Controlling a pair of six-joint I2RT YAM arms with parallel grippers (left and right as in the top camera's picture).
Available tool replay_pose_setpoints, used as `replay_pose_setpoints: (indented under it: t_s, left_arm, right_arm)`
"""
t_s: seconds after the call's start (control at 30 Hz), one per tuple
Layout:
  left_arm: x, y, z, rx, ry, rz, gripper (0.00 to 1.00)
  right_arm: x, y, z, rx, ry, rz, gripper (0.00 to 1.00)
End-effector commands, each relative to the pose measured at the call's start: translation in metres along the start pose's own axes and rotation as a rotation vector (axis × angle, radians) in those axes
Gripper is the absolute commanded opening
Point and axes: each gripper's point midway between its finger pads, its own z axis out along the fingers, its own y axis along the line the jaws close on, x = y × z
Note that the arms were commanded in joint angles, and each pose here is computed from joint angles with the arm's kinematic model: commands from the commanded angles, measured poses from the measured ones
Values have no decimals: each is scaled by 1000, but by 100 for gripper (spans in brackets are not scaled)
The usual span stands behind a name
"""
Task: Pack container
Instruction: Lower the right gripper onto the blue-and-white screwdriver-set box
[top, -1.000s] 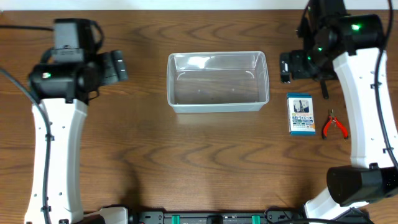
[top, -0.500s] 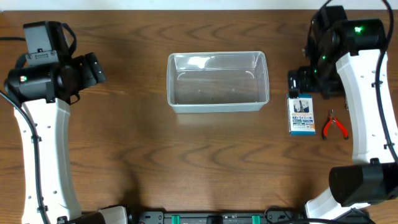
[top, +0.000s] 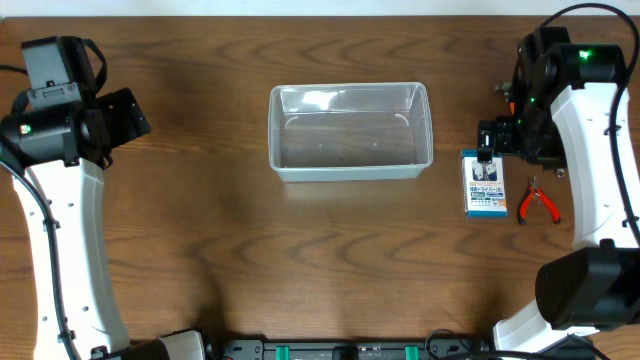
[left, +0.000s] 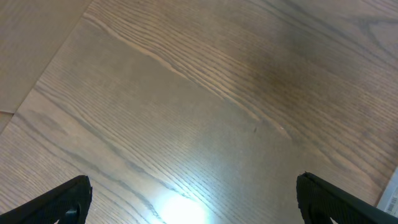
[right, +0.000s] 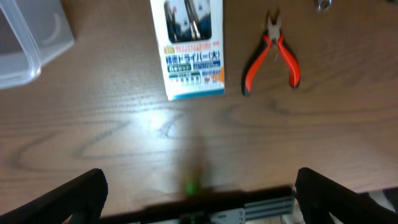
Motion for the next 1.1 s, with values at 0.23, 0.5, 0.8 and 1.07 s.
replay_pose_setpoints:
  t_s: [0.23,0.5,0.8,1.07]
  left_arm:
    - [-1,5,0,-24,-4,13,98]
    - [-1,5,0,-24,-4,13,98]
    - [-1,5,0,-25,-5,13,98]
    - [-1,5,0,-24,-4,13,98]
  right_arm:
    - [-16,17,26,-87,-59,-279,99]
    - [-25,8,70,-35,-76,-123,99]
    - [-6,15,114,-64,-21,-150,99]
    - [-9,19,119,-95,-33,-24,99]
